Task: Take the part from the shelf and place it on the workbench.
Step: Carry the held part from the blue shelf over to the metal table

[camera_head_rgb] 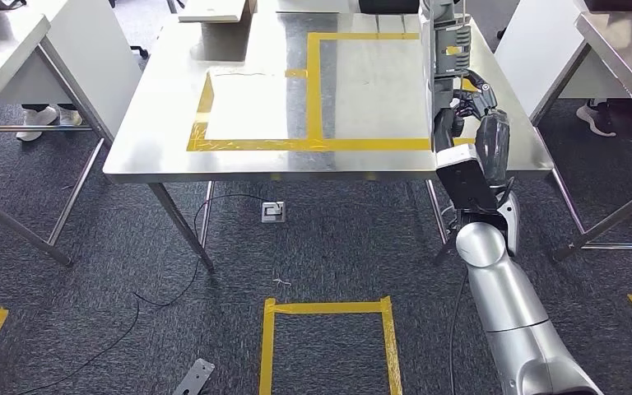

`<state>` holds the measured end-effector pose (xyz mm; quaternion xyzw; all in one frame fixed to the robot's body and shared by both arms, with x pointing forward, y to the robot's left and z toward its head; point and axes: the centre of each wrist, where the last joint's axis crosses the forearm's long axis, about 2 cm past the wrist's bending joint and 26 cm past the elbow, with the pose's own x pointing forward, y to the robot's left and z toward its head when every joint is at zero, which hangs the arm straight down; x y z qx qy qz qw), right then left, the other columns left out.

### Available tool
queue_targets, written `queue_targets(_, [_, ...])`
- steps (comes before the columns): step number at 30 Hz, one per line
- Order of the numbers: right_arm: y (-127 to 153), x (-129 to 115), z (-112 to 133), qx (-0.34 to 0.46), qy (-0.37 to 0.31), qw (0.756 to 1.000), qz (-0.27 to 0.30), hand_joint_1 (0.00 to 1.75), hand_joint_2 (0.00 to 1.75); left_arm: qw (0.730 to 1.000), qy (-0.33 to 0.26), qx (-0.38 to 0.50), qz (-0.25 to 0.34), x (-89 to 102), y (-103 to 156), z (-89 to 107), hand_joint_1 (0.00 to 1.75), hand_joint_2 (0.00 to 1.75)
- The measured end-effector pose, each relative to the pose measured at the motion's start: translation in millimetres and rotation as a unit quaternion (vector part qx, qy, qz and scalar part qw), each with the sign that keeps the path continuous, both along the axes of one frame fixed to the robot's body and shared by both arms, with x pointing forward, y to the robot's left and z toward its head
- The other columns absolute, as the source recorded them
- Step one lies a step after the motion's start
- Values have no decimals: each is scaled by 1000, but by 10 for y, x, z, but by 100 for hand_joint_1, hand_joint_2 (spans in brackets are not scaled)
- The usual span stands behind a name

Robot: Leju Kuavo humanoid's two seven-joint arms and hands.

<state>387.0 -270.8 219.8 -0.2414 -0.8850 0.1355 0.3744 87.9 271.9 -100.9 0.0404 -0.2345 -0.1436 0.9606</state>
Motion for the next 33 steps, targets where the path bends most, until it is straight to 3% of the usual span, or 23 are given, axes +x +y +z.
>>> queue_targets(33, [-27, 13, -18, 2, -2, 1000, -2, 175, 175, 1000, 5, 0, 3, 2, 11, -4, 0, 175])
